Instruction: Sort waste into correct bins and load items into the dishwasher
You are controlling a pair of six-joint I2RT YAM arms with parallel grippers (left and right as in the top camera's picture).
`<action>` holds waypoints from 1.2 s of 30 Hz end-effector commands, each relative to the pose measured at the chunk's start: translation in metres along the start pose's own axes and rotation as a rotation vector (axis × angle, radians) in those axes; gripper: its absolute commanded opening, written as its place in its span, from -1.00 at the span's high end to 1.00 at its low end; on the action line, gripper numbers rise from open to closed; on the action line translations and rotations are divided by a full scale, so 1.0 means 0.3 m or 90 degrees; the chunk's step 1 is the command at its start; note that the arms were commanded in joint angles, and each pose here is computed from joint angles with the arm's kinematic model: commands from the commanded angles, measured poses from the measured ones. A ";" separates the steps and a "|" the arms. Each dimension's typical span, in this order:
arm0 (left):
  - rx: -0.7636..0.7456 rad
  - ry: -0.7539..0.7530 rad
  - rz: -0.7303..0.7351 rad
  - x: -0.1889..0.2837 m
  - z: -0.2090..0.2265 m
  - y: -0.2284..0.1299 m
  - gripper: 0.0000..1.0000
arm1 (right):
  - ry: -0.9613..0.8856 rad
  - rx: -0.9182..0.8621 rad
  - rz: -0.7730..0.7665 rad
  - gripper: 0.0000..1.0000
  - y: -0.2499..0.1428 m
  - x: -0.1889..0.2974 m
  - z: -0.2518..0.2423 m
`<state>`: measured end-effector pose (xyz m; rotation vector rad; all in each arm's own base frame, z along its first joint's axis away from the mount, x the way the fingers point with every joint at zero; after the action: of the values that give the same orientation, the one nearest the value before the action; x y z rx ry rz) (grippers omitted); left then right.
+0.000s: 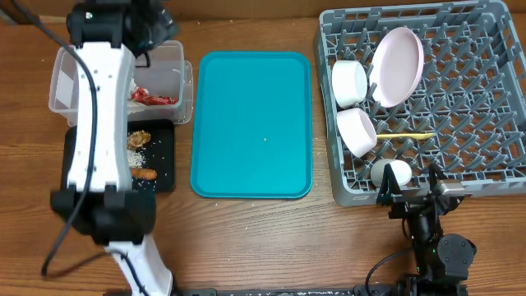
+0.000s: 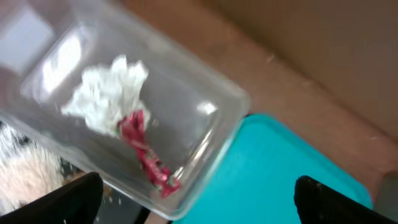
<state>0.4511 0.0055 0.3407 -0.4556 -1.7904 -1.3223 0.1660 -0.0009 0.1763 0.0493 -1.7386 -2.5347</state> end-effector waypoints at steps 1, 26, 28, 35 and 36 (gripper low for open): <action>-0.157 -0.067 -0.252 0.419 -0.052 0.037 -1.00 | 0.000 0.001 -0.002 -1.00 -0.007 0.000 -0.002; -0.236 -0.175 -0.551 0.096 0.419 -0.980 -1.00 | 0.000 0.001 -0.002 -1.00 -0.007 0.000 -0.002; -0.230 -0.174 -0.530 0.071 0.429 -1.014 -0.99 | 0.000 0.001 -0.002 -1.00 -0.007 0.000 -0.002; -0.238 -0.185 -0.530 0.080 0.430 -1.031 -1.00 | 0.001 0.001 -0.002 -1.00 -0.007 0.000 -0.002; -0.238 -0.185 -0.530 0.079 0.430 -1.031 -1.00 | 0.000 0.001 -0.002 -1.00 -0.007 0.000 -0.002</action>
<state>0.1668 0.0007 0.1621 -0.0953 -2.0512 -2.3017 0.1658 -0.0009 0.1767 0.0526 -1.7404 -2.5352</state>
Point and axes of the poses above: each gripper's point midway between its finger pads, its own x axis back along the fingers, its own z axis along the line the jaws close on, y = z × x, the point moved 8 cm from there along x, back along the fingers, and after that the axes turned 11 degrees about -x, right-handed, at the moved point
